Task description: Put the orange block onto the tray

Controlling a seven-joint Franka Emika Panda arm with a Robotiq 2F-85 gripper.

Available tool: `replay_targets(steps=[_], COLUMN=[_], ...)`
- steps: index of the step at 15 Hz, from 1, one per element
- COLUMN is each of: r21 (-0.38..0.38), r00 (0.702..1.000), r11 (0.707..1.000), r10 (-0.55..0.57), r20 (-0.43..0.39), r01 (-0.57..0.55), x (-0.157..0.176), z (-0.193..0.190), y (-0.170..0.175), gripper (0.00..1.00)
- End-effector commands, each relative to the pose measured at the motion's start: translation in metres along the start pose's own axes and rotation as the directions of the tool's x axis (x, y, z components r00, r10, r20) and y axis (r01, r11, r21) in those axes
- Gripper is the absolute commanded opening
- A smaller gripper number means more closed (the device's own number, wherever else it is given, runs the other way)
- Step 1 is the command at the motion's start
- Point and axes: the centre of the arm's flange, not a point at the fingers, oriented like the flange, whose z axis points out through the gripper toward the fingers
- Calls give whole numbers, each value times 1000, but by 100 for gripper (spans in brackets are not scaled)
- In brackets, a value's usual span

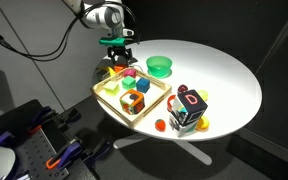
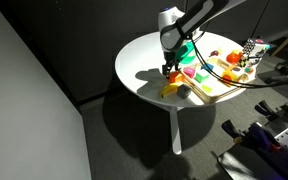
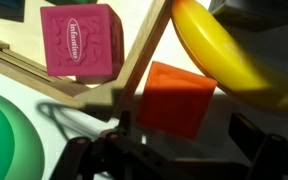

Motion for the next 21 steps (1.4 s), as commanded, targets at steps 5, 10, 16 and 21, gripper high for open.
replay_targets(steps=[5,10,16,21], r21=[-9,-13,-20,-26], r00=[999,999,1000,999], r11=[1000,999,1000,1000], r10=[-29,-39,-20,5], r20=[17,24,21,33], r01=[30,39,20,-4], x=[12,12,8,6], z=[1,5,-5,-21], y=[2,-1,3,8], gripper=[100,74,34,31])
